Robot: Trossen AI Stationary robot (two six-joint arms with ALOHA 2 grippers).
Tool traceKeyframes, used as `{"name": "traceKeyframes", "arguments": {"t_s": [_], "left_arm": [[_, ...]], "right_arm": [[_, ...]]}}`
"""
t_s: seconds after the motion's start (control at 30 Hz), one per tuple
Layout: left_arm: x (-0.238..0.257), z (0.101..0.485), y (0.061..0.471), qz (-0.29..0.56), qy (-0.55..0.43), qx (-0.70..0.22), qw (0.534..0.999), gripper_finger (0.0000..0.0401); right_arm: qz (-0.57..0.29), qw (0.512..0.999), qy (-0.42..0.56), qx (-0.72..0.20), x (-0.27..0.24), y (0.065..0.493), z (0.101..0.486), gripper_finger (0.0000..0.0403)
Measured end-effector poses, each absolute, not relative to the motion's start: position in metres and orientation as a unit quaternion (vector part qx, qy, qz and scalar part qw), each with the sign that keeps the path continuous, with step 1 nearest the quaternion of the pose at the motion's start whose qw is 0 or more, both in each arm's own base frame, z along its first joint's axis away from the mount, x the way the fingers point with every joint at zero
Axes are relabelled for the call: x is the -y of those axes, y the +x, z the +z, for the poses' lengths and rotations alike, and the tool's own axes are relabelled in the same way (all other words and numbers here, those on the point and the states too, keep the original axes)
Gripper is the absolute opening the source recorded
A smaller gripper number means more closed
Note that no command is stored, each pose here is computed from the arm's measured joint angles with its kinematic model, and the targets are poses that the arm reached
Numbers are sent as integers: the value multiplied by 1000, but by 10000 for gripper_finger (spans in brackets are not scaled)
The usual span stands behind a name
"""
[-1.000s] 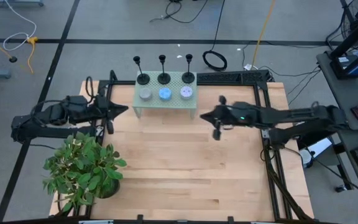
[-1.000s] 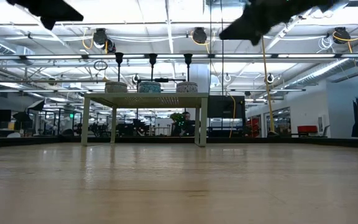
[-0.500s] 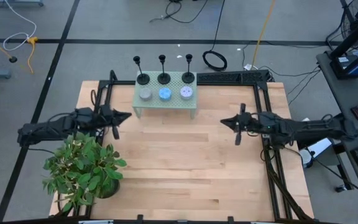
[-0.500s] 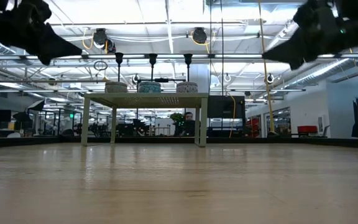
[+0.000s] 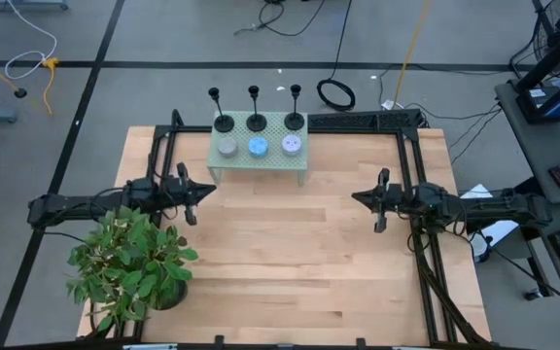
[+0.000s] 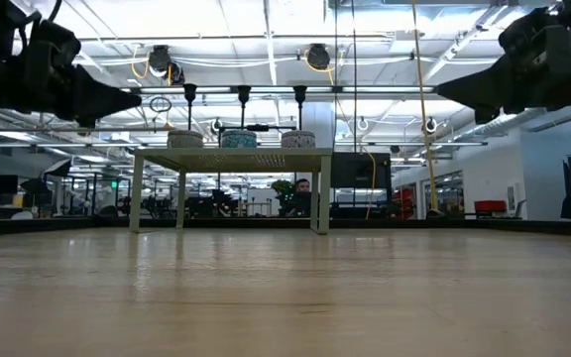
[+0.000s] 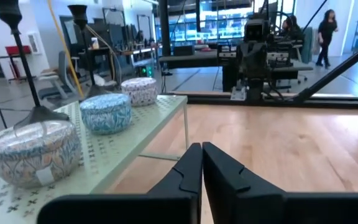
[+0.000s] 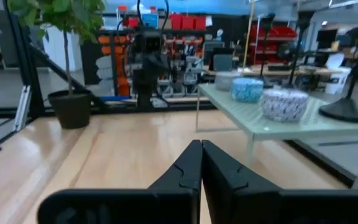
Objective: Pick & Place candle stick holders
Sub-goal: Return to Home Position
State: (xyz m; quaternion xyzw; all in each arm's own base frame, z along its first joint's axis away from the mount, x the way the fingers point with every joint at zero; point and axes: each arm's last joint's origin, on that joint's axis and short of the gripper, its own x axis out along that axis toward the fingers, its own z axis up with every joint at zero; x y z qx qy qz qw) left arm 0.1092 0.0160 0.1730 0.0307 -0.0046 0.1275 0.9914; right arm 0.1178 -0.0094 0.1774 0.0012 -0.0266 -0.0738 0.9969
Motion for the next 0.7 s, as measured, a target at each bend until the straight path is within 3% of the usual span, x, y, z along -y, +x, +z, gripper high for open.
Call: {"name": "traceKeyframes", "arguments": {"t_s": [0.3, 0.7], "left_arm": [[-16, 167, 109, 122, 35, -17, 992, 4], [-16, 161, 109, 120, 44, -55, 990, 34]], "right_arm": [[-79, 997, -3, 3, 9, 113, 173, 1], [-80, 996, -15, -39, 9, 112, 165, 3]]}}
